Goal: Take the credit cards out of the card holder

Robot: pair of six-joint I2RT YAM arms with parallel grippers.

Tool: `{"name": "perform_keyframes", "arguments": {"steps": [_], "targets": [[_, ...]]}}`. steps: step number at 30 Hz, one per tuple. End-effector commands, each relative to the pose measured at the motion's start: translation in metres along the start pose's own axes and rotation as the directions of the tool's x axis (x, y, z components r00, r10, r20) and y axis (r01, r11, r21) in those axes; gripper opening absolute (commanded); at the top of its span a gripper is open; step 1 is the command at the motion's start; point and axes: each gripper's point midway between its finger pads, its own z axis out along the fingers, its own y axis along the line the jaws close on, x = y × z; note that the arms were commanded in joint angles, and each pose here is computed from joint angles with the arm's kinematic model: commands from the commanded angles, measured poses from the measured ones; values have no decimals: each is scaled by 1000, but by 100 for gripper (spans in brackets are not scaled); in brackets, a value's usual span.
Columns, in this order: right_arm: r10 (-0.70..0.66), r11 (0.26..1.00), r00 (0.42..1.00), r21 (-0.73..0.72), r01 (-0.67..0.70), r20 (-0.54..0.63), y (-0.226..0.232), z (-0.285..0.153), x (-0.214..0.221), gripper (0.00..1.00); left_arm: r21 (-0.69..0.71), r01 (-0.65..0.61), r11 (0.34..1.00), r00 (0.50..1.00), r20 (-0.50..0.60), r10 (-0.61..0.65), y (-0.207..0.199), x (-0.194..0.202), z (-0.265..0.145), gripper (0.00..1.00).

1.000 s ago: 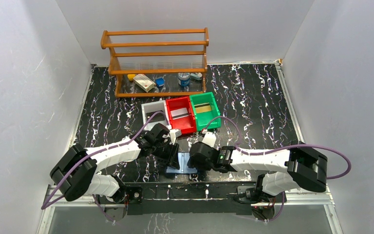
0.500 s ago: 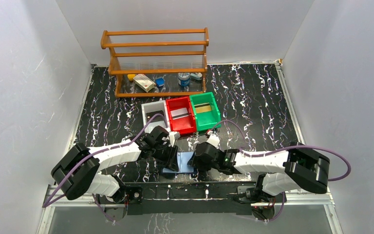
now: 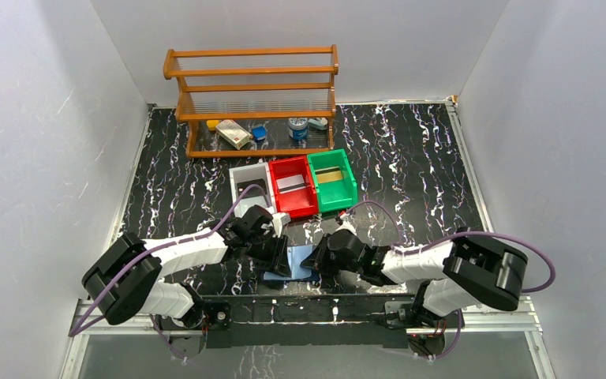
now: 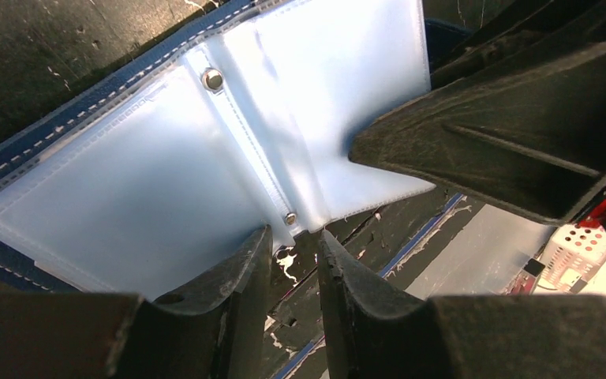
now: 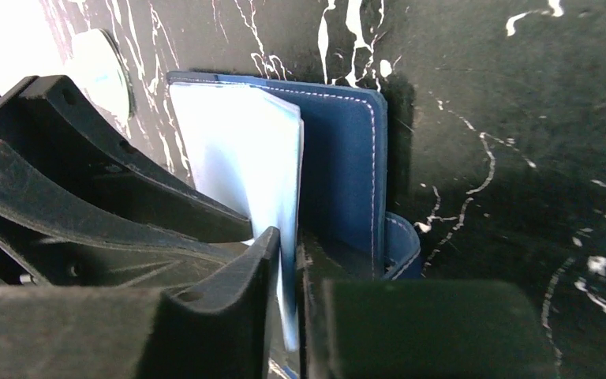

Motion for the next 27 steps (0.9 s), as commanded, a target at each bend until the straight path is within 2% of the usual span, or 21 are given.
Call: {"name": "perform_keyframes", "arguments": {"steps": [1,3,5,8,11,16,20,27], "targets": [[22,994,1000,-106,-24,-19,24,4,-1,15,-63,4,998,1000,13,-3,14,5,0,27],[23,997,1000,-73,-23,-7,18,4,-3,7,-63,0,998,999,43,3,10,-2,-5,31],[14,999,1000,-35,-14,13,12,2,-7,0,-101,-7,995,996,89,16,10,-12,-14,39],[-20,1000,999,7,20,48,10,-5,-15,0,-205,-3,979,984,172,39,19,-29,-33,53],[-84,995,994,65,80,69,14,-11,-24,0,-302,19,953,970,236,55,32,-39,-48,58],[-171,954,985,257,156,38,-2,-9,-29,0,-333,49,942,977,213,25,42,-32,-43,59],[-226,864,974,461,203,-4,-28,-11,-30,0,-324,53,945,985,171,4,43,-26,-34,58],[-295,737,955,628,250,-35,-43,-18,-36,2,-300,36,953,986,169,16,39,-26,-32,55]]}}
